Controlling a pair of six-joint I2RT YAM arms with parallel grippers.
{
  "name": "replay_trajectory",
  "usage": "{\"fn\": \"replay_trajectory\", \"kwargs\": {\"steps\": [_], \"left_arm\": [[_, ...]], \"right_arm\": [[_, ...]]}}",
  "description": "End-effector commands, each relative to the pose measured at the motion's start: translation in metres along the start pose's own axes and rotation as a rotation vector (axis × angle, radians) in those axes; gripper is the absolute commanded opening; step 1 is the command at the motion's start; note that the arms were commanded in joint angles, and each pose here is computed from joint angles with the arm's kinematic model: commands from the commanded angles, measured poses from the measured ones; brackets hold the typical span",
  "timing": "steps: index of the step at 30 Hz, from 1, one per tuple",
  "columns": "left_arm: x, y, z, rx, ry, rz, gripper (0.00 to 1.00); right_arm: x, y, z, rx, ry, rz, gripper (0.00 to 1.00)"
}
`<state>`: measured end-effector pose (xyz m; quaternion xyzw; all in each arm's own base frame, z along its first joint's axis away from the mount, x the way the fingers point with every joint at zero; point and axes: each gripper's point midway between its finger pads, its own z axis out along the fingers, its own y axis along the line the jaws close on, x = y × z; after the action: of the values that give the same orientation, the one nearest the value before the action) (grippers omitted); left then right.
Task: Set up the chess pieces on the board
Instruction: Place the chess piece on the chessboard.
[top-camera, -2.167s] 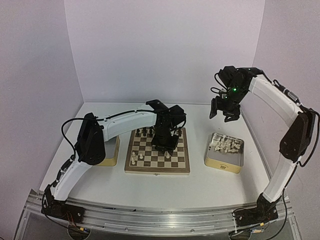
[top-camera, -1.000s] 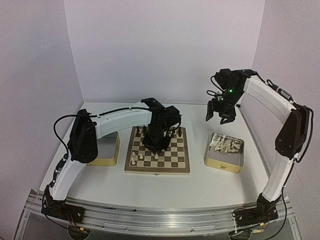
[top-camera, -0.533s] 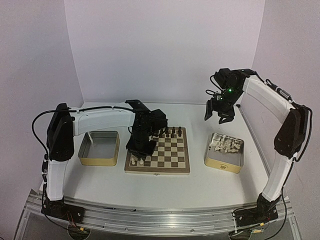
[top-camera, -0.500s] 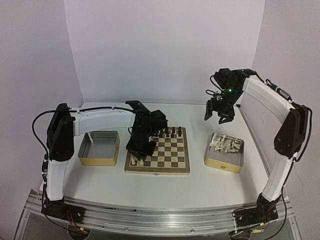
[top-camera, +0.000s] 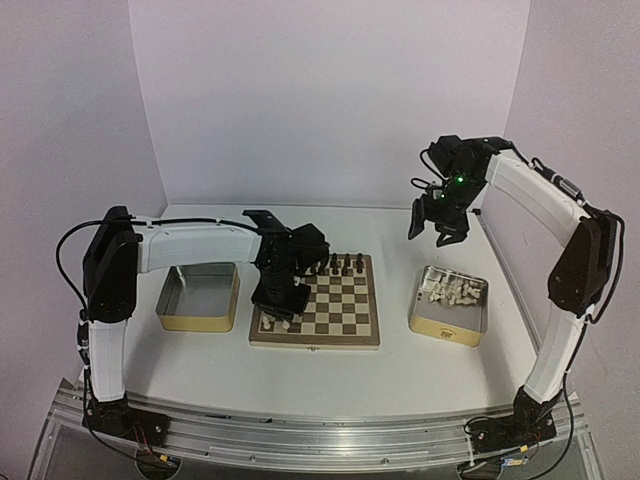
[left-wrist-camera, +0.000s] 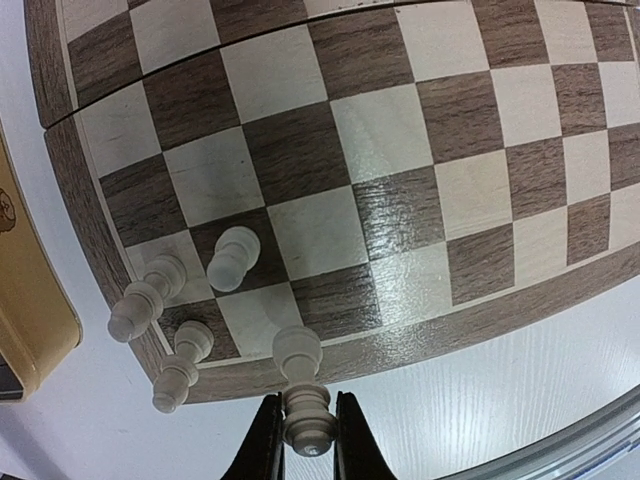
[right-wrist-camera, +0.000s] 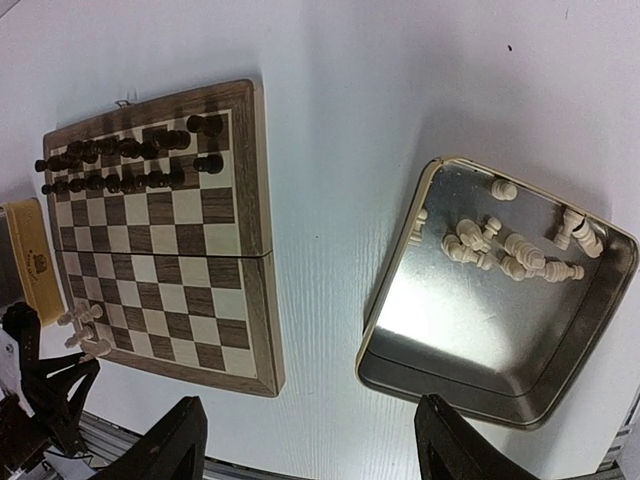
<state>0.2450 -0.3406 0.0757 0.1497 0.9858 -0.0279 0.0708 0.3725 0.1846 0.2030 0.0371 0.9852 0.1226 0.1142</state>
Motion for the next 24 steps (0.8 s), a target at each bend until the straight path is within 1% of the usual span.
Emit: {"fn": "replay_trajectory", "kwargs": {"steps": [1,24], "left_arm": [[-0.018,0.000,-0.019,0.029,-0.093,0.004,0.00],[-0.008,0.014,-0.010,-0.011,-0.035,0.004,0.00]], "right_arm": [[-0.007,0.009,-0.002,-0.027,-0.012,-0.019,0.71],[-0.012,0.012,0.007,-0.032,0.005,-0.025,0.70]]}}
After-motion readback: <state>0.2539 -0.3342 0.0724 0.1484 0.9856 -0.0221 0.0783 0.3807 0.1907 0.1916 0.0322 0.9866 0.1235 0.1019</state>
